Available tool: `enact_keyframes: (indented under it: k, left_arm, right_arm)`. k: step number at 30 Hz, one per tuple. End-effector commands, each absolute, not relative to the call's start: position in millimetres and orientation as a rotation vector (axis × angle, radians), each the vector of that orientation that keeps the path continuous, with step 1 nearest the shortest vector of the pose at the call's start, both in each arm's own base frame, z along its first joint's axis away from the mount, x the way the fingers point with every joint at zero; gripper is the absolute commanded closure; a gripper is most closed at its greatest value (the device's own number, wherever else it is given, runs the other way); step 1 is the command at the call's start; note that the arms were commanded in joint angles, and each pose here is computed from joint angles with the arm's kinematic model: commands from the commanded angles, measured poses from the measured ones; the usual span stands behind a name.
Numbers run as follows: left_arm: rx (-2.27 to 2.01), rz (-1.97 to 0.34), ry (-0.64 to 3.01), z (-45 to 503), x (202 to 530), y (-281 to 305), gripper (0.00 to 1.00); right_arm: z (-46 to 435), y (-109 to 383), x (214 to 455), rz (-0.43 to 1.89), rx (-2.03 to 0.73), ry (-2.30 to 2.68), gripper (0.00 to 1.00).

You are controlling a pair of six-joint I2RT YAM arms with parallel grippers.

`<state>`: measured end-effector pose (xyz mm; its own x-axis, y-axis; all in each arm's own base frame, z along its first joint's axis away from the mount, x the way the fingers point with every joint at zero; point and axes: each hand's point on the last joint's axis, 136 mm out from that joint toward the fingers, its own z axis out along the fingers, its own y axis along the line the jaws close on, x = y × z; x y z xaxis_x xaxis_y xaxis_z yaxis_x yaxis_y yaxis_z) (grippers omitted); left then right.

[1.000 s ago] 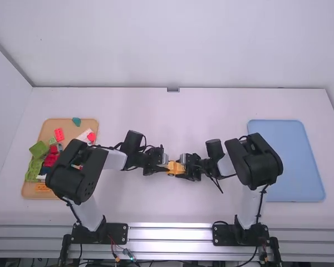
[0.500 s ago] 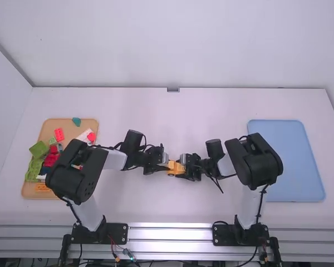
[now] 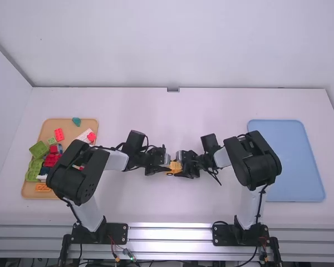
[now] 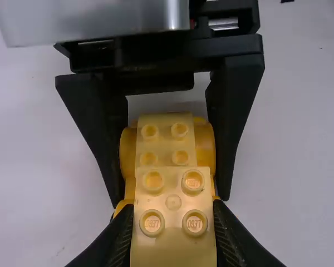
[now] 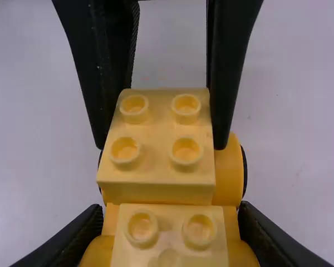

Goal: Assemble lego blocks to make yellow taxi

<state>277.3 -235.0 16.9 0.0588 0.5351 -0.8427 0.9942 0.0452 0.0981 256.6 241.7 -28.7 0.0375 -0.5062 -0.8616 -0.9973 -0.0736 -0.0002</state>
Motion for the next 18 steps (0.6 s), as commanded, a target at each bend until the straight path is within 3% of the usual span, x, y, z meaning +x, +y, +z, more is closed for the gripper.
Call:
enact_keyframes:
  k: [1, 7, 18]
  left_arm:
    - [1.570, -0.730, 1.641, 12, 280, -233, 0.98]
    - [1.551, -0.735, 1.668, 12, 281, -233, 0.98]
    - [1.553, -0.804, 1.667, 13, 272, -235, 0.98]
  right_arm:
    - [-30, 248, 254, 0.962, -1.684, 1.527, 0.66]
    - [-29, 249, 255, 0.953, -1.684, 1.516, 0.55]
    - [-28, 248, 258, 0.949, -1.675, 1.511, 0.52]
